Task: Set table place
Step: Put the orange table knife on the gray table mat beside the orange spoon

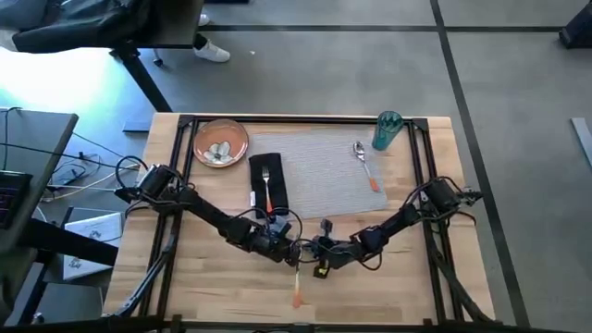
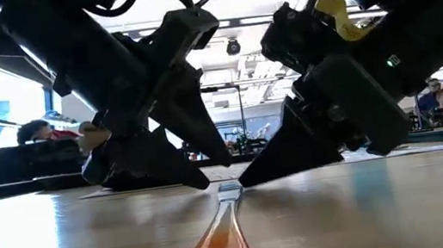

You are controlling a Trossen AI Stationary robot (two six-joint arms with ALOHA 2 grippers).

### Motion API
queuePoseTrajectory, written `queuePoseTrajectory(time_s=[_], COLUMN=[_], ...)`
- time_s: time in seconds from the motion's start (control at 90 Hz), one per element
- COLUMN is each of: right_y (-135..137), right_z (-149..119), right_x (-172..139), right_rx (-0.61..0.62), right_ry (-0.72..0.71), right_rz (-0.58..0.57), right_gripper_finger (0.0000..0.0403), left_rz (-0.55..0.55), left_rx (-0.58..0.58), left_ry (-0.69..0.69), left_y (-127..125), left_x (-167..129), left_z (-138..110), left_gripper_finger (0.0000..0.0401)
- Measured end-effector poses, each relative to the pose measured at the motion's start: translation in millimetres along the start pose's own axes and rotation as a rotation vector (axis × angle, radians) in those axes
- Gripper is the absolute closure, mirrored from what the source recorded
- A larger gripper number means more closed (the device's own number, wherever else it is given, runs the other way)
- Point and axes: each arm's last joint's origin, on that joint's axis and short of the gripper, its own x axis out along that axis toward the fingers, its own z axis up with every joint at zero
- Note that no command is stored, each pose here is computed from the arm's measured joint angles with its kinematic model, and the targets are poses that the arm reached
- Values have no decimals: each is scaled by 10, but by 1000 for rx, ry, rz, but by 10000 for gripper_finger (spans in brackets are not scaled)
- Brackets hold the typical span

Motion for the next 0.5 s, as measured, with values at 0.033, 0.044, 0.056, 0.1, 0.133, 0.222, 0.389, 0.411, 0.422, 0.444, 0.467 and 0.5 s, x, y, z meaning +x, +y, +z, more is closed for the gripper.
queuePoseTrajectory(time_s=[0.033,0.044,0.056,0.1,0.133,0.222,0.389,0.411,0.422,0.444,0.467,0.5], right_y=[5,5,4,-7,-11,-6,12,13,15,18,20,22], right_z=[5,2,-1,-30,-58,-84,-93,-87,-85,-78,-72,-66], right_x=[-2,-2,-2,0,7,30,50,52,53,54,54,54], right_rx=[0,0,1,4,12,34,28,27,27,25,28,31], right_ry=[0,2,6,34,48,39,7,-1,-4,-11,-15,-21], right_rz=[7,7,7,0,-5,-5,-4,-1,1,8,14,16], right_gripper_finger=[403,403,403,403,403,403,403,403,403,403,403,403], left_rz=[-1,-1,-1,-3,-1,-4,-2,-2,-2,-2,-1,-2], left_rx=[0,0,0,-1,0,1,7,7,8,8,9,9], left_ry=[0,0,-1,0,1,-2,-3,-2,-2,-2,-2,-2], left_y=[-1,-1,-1,-3,-1,-4,-3,-3,-3,-3,-2,-2], left_x=[0,0,0,-1,-1,-1,0,0,0,0,0,0], left_z=[0,0,1,-1,-2,0,0,0,0,0,0,0], left_gripper_finger=[255,255,255,255,255,255,255,255,255,255,255,255])
